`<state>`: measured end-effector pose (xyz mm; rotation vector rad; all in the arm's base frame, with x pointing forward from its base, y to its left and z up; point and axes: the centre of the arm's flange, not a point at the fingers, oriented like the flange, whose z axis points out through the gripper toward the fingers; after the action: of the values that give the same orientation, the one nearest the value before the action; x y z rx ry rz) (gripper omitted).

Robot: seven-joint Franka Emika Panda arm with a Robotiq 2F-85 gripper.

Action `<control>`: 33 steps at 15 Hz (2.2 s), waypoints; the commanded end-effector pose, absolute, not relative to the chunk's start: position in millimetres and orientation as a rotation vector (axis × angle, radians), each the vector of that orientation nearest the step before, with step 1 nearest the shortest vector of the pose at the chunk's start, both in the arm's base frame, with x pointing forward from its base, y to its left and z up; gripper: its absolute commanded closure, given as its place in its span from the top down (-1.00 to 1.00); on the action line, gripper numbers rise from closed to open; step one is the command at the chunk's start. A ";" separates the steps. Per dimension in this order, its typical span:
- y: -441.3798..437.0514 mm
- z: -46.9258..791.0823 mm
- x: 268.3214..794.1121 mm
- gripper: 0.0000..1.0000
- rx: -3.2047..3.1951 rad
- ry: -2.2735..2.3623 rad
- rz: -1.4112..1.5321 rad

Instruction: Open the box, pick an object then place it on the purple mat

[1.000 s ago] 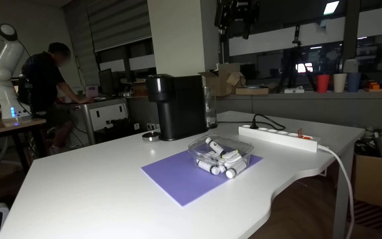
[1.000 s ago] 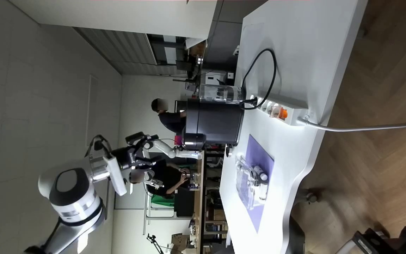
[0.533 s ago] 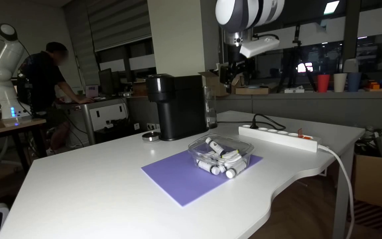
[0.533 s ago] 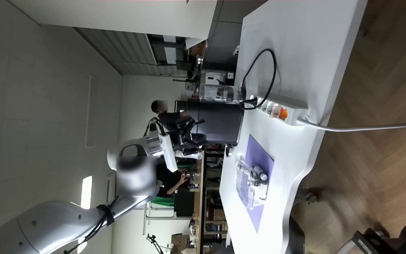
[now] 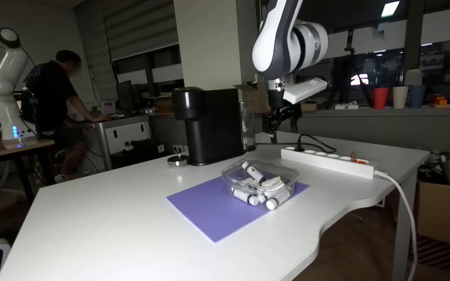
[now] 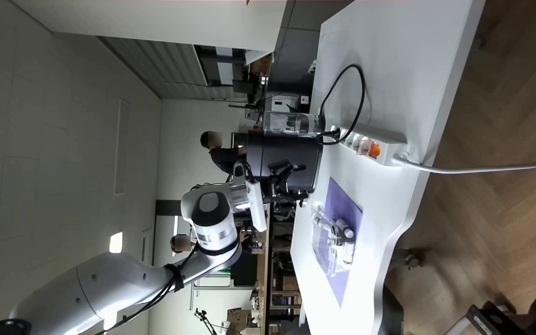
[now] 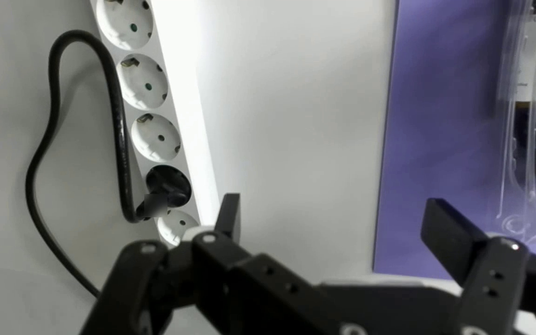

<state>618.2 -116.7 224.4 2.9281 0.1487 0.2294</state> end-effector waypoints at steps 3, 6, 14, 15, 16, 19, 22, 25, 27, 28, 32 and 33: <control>-103.6 213.6 610.2 1.00 2.922 0.169 0.246; -97.8 207.3 607.9 1.00 2.937 0.154 0.220; -91.1 192.6 602.9 1.00 2.951 0.147 0.173; -91.0 190.6 602.3 1.00 2.952 0.144 0.173; -90.9 188.6 602.0 1.00 2.955 0.137 0.167; -93.2 183.2 602.0 1.00 2.975 0.097 0.155; -95.2 181.2 604.0 1.00 3.031 -0.001 0.139; -103.2 186.6 608.9 1.00 3.127 -0.151 0.073; -108.6 189.7 611.4 1.00 3.177 -0.251 0.032; -111.8 193.0 613.1 1.00 3.198 -0.295 0.021; -115.7 212.7 622.3 1.00 3.283 -0.413 0.026; -113.7 217.5 625.5 1.00 3.318 -0.436 0.019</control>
<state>613.0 -114.2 198.5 3.2422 -0.3662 0.0286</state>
